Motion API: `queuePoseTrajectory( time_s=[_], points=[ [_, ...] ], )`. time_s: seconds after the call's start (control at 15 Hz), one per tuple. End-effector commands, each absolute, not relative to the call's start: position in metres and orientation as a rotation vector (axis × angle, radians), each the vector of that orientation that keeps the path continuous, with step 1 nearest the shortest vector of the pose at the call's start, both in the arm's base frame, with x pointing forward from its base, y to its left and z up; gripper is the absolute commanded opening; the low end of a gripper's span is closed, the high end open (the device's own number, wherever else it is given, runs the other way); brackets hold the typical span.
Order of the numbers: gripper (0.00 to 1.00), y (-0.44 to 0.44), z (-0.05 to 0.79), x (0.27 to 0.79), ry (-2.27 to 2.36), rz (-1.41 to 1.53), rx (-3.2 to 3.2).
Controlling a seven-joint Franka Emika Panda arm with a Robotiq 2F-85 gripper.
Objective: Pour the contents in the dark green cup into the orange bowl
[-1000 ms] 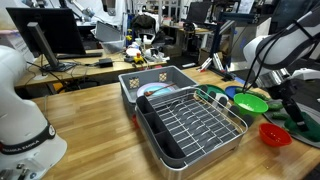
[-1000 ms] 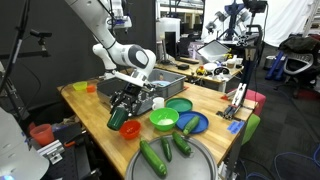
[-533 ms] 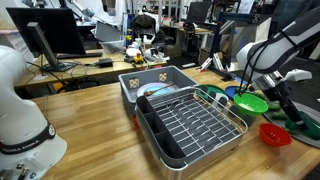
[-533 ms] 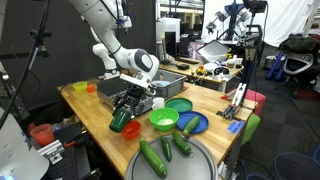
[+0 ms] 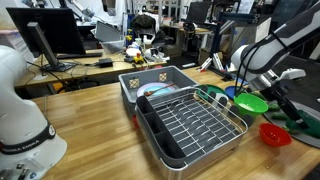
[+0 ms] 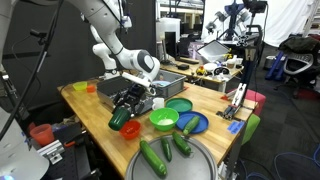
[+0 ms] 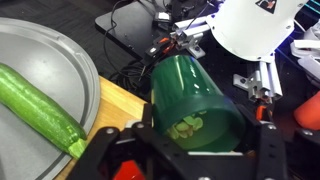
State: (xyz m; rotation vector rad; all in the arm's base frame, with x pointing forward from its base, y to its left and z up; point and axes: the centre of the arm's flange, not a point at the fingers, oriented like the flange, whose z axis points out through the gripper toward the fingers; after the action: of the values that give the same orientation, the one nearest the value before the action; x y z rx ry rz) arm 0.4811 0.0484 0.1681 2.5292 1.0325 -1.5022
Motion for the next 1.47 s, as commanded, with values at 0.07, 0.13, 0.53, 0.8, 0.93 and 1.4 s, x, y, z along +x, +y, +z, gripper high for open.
queuePoseTrajectory(
  time_s=[0.07, 0.13, 0.53, 0.8, 0.93, 1.4],
  points=[
    [0.53, 0.049, 0.164, 0.491, 1.011, -1.558, 2.462],
    [0.53, 0.049, 0.164, 0.493, 1.011, -1.570, 2.450],
    [0.53, 0.054, 0.158, 0.498, 1.011, -1.657, 2.370],
    [0.53, 0.061, 0.152, 0.499, 1.020, -1.699, 2.327],
    [0.53, 0.064, 0.149, 0.498, 1.024, -1.718, 2.310],
    [0.53, 0.070, 0.139, 0.494, 1.023, -1.796, 2.256]
  ],
)
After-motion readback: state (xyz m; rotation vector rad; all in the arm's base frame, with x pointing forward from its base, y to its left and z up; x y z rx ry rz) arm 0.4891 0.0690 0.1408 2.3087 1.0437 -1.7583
